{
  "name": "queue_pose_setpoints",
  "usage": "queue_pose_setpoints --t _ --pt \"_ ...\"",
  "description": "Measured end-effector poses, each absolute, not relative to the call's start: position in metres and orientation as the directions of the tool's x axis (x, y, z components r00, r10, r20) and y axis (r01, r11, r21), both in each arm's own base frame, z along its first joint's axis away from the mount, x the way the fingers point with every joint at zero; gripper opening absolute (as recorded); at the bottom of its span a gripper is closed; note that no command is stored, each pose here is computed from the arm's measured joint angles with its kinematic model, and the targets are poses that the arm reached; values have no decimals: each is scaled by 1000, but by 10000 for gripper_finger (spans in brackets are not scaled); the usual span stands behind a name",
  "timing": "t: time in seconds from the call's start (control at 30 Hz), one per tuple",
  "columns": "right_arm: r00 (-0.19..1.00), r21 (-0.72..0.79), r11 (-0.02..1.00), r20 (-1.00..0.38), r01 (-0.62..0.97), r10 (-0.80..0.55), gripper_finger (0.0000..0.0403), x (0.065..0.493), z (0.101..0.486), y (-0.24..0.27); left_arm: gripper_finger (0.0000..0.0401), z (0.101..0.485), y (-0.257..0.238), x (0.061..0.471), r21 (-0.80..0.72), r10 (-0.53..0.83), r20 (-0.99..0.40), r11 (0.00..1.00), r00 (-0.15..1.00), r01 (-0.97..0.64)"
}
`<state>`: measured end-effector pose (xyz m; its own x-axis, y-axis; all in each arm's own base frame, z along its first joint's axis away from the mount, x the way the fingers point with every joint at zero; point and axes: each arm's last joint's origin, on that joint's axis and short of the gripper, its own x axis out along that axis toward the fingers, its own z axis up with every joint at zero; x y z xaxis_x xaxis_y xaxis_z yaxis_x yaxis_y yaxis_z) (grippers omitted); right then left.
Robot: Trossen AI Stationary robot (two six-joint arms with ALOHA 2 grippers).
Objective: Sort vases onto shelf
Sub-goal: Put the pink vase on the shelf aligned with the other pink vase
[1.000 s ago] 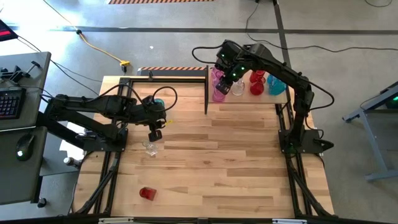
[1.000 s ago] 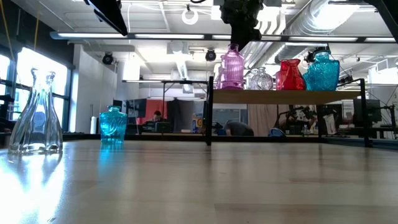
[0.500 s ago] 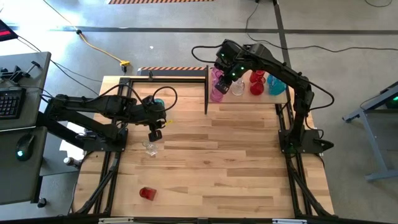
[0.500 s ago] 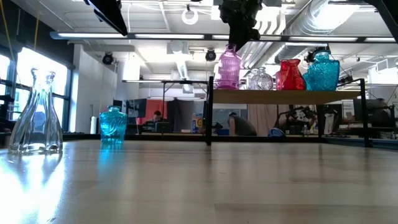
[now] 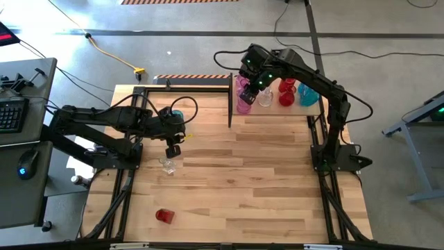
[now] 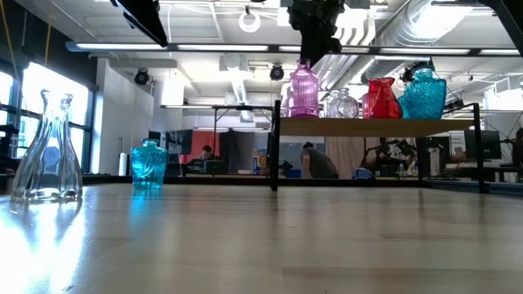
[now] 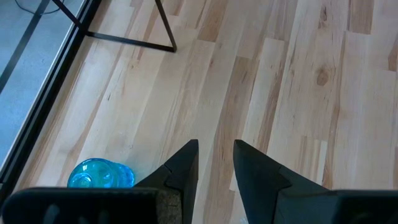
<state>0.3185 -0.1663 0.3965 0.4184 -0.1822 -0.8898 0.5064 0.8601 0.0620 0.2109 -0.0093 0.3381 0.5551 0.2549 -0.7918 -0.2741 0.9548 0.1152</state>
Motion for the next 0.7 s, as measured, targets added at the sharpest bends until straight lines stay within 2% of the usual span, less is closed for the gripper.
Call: queue_pose_setpoints --t 0.7 --pt "423 56 866 -887 497 -185 114 317 399 -165 90 338 -9 211 115 255 -792 955 555 -274"
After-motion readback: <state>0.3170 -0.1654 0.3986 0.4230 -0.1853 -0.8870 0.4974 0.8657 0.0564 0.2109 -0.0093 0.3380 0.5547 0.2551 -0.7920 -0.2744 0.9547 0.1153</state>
